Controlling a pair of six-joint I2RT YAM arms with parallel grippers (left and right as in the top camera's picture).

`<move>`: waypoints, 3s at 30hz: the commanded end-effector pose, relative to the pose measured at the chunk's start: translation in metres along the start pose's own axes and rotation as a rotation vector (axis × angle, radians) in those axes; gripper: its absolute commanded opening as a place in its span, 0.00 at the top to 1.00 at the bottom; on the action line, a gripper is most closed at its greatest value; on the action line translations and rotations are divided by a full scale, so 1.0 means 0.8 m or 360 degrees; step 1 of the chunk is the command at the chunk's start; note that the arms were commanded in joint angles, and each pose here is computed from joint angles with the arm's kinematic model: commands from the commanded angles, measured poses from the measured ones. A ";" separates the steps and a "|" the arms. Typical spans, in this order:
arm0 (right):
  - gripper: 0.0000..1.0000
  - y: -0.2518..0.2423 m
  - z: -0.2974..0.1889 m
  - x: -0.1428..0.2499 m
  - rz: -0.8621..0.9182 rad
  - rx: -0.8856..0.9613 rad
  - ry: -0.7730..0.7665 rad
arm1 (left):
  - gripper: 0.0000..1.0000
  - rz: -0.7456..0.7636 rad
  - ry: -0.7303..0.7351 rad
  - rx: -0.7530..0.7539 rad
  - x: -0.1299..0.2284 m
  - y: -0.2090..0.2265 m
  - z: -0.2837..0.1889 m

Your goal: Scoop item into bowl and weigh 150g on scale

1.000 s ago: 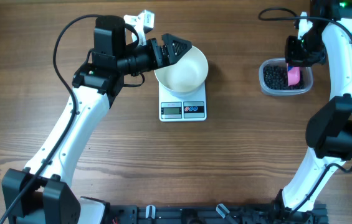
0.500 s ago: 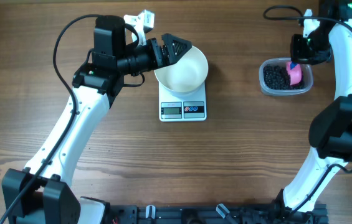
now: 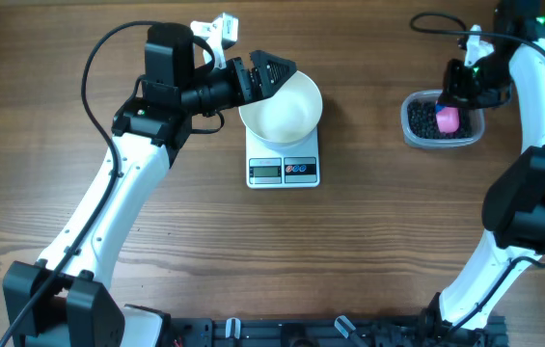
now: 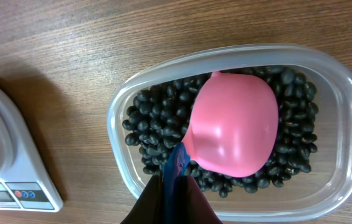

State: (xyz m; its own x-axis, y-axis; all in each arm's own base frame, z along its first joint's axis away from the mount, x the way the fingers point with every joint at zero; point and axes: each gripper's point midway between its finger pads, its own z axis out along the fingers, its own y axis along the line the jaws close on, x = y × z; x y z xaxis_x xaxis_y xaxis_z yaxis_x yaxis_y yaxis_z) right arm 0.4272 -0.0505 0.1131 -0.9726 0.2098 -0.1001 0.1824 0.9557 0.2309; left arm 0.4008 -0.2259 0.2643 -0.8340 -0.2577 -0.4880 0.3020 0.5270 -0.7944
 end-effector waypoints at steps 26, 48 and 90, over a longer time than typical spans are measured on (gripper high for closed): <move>0.59 -0.103 0.035 0.011 0.0232 0.0166 0.0093 | 0.00 0.0095 -0.0037 -0.0014 -0.008 -0.004 -0.005; 0.40 -0.084 0.006 -0.006 0.0192 0.0074 0.0030 | 0.00 0.0094 -0.0038 -0.0014 -0.008 -0.004 -0.005; 0.00 -0.106 -0.051 -0.115 0.0126 0.0264 -0.0547 | 0.00 0.0409 0.0177 -0.0272 0.010 0.027 -0.035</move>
State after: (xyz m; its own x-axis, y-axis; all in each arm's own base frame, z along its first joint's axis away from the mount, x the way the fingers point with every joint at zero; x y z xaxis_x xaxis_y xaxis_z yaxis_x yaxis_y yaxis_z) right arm 0.4803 -0.1537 0.1402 -0.8747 0.3179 -0.3657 0.2992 0.9480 0.1086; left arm 0.3983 -0.1834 0.2517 -0.8196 -0.1259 -0.5589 0.3298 0.6940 -0.6400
